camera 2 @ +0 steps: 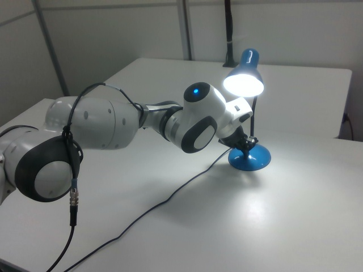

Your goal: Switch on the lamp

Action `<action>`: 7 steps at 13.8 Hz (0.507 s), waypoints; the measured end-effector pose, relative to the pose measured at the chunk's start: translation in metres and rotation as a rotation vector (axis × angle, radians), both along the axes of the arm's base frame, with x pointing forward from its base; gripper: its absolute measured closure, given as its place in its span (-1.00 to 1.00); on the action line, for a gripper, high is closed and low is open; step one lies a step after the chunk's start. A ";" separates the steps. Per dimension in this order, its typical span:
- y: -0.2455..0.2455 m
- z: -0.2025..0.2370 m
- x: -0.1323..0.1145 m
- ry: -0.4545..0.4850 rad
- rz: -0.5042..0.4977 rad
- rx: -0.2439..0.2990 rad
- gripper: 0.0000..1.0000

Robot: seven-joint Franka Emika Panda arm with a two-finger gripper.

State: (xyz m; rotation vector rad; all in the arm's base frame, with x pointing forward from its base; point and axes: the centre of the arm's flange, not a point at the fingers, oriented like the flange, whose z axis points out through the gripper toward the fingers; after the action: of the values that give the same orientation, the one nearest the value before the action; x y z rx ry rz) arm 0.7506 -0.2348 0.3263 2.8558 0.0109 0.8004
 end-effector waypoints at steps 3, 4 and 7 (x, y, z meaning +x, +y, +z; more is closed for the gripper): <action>0.000 0.023 -0.002 -0.026 -0.002 -0.001 0.98; 0.004 0.035 -0.006 -0.032 -0.001 0.008 0.98; 0.026 0.083 -0.035 0.055 -0.030 0.118 0.98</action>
State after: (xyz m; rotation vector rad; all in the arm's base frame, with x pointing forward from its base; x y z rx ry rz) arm 0.7157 -0.2088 0.4094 2.9804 -0.0753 0.7407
